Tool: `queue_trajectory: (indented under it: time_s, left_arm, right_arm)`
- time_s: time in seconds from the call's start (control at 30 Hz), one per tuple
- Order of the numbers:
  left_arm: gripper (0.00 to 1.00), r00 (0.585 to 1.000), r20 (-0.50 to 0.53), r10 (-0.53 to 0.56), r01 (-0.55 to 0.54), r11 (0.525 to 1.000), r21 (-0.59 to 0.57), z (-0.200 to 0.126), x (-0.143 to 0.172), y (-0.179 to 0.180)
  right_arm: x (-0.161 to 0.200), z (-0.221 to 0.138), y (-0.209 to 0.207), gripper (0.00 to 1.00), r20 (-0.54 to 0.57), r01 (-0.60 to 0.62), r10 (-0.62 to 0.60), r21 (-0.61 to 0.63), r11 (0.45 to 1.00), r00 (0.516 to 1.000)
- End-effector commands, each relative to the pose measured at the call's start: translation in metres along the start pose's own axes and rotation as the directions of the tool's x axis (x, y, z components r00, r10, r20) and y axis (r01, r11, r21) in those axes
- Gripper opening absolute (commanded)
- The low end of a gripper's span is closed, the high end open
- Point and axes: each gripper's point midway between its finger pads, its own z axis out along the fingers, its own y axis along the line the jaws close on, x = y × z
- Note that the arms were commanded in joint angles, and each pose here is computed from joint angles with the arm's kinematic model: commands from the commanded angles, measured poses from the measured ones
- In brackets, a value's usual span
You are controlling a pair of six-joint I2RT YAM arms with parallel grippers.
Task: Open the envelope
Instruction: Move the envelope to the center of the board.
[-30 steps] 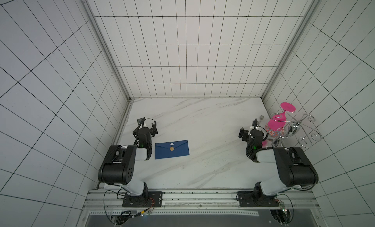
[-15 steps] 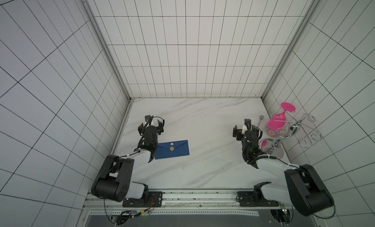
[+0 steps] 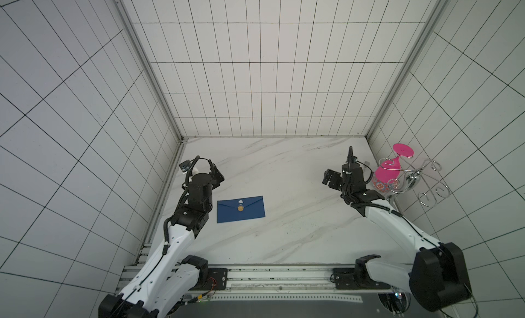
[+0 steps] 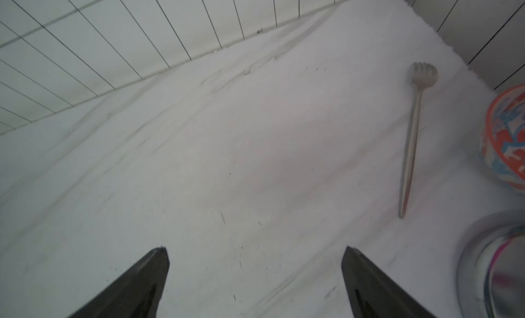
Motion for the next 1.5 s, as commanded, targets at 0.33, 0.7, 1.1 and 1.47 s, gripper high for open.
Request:
queue_trajectory:
  time_s: [0.33, 0.7, 1.1, 1.47]
  left_arm:
    - [0.98, 0.946, -0.158, -0.284, 0.220, 0.917, -0.333, 0.012, 0.051, 0.077]
    - [0.98, 0.912, -0.315, -0.263, 0.171, 0.941, -0.293, 0.031, 0.064, 0.062]
    - [0.99, 0.901, -0.376, -0.216, 0.180, 0.975, -0.129, 0.037, 0.069, 0.033]
    - [0.97, 0.799, -0.589, -0.121, 0.215, 0.972, 0.093, 0.049, 0.113, -0.020]
  right_arm:
    - [0.158, -0.034, 0.238, 0.99, -0.412, 0.017, -0.325, -0.597, 0.802, 0.851]
    - [0.217, -0.050, 0.299, 0.99, -0.465, -0.011, -0.459, -0.711, 0.703, 0.757]
    - [0.242, -0.001, 0.310, 1.00, -0.540, -0.038, -0.432, -0.655, 0.755, 0.722]
    - [0.230, 0.018, 0.192, 0.99, -0.603, -0.056, -0.286, -0.484, 0.873, 0.744]
